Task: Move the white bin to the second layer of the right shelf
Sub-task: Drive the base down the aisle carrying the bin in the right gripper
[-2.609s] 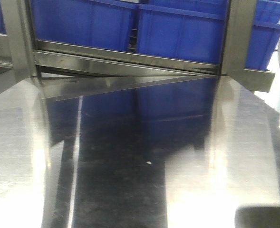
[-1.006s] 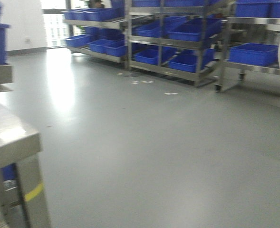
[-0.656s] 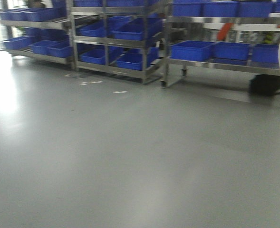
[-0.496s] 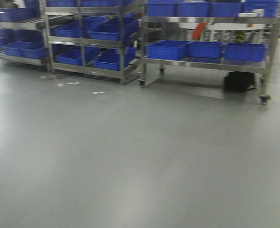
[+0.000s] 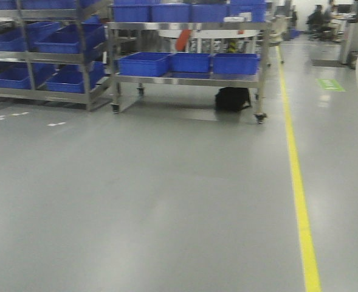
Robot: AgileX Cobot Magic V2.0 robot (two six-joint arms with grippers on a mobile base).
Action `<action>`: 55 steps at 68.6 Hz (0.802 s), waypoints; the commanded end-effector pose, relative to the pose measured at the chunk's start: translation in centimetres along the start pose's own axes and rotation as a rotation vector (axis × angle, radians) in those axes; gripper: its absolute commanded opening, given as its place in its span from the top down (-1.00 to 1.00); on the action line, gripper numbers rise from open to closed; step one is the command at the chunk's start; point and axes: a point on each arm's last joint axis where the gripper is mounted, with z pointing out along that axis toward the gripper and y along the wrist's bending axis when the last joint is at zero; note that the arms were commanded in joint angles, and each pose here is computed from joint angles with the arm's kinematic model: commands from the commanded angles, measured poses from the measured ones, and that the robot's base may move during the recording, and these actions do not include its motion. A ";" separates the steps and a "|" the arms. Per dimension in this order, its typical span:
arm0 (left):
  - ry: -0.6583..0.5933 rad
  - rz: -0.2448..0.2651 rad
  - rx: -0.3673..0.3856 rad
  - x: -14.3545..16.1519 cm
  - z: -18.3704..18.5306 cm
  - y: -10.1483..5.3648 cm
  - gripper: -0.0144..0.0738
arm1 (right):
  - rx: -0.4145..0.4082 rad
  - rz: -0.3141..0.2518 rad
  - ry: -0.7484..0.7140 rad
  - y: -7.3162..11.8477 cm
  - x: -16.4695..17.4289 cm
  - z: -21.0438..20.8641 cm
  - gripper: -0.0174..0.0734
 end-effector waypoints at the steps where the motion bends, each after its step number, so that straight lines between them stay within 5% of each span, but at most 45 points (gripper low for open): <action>1: -0.065 -0.005 0.000 0.4 0.1 0.0 0.48 | 0.004 0.002 -0.127 0.0 -1.8 -0.5 0.48; 55: -0.065 -0.005 0.000 0.4 0.1 0.0 0.48 | 0.004 0.002 -0.127 0.0 -1.8 -0.5 0.48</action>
